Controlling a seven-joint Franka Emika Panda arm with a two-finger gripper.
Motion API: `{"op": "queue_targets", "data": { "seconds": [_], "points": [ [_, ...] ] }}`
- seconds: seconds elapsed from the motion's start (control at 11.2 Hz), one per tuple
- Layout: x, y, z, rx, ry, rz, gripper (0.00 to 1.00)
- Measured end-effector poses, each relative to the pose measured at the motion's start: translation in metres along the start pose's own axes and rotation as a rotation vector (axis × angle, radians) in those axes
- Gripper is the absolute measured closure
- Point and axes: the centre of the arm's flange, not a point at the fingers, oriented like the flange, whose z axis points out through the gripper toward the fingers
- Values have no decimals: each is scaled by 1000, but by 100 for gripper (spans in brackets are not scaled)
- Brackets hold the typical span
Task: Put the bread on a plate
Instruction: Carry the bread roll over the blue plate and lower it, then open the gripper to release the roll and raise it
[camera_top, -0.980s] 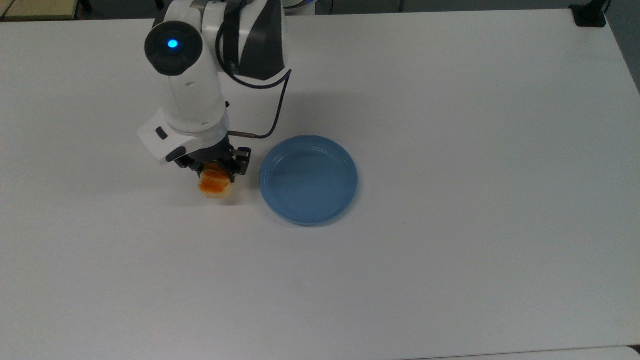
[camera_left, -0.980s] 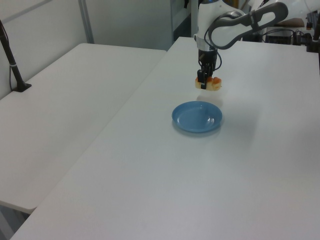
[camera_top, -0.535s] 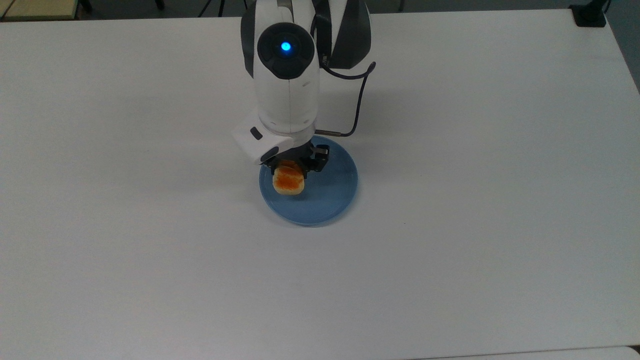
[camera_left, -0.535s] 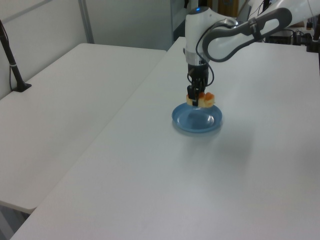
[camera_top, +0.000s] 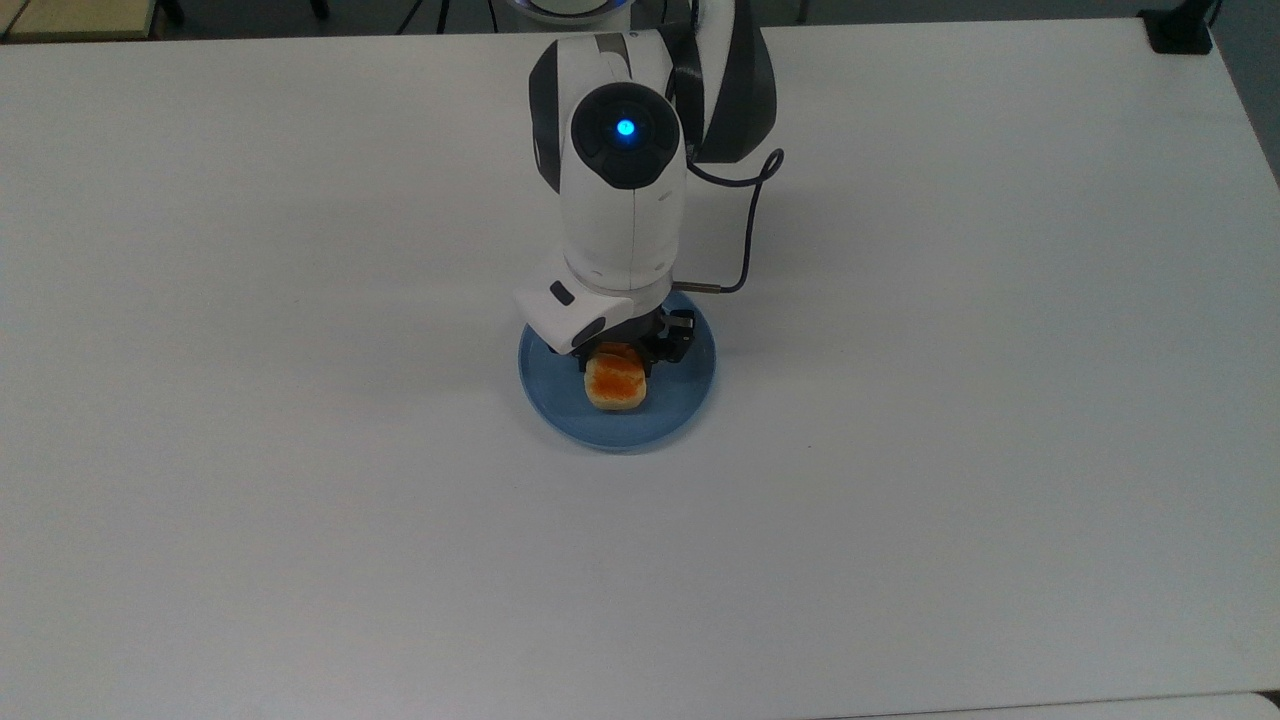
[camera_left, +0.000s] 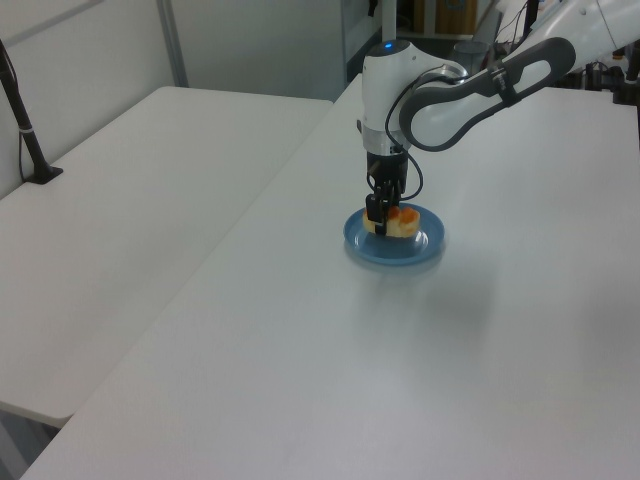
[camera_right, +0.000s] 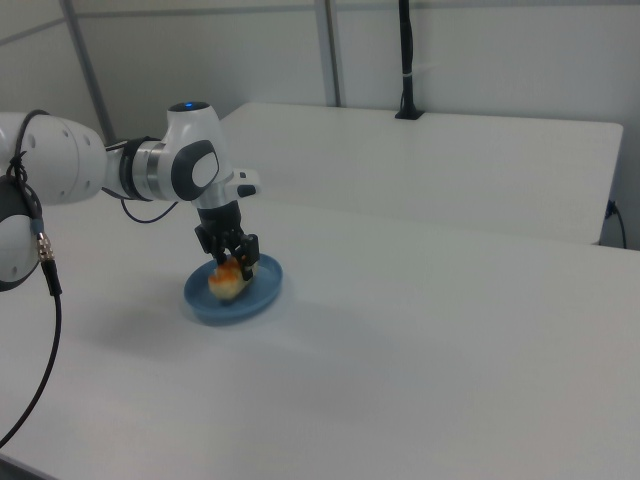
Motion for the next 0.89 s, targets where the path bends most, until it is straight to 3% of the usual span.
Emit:
{"op": "queue_targets", "data": {
  "seconds": [0.18,0.27,0.45,0.62,0.89],
  "points": [
    [-1,-4,2,0,-3,-5,34],
    [-1,-4,5,-1,-7,-6,27],
    [1,-4,1,1,2,-5,0],
    [1,-1,-36,0,24,-1,0],
    [-29,24,-141,-25,3,18,0]
  ]
}}
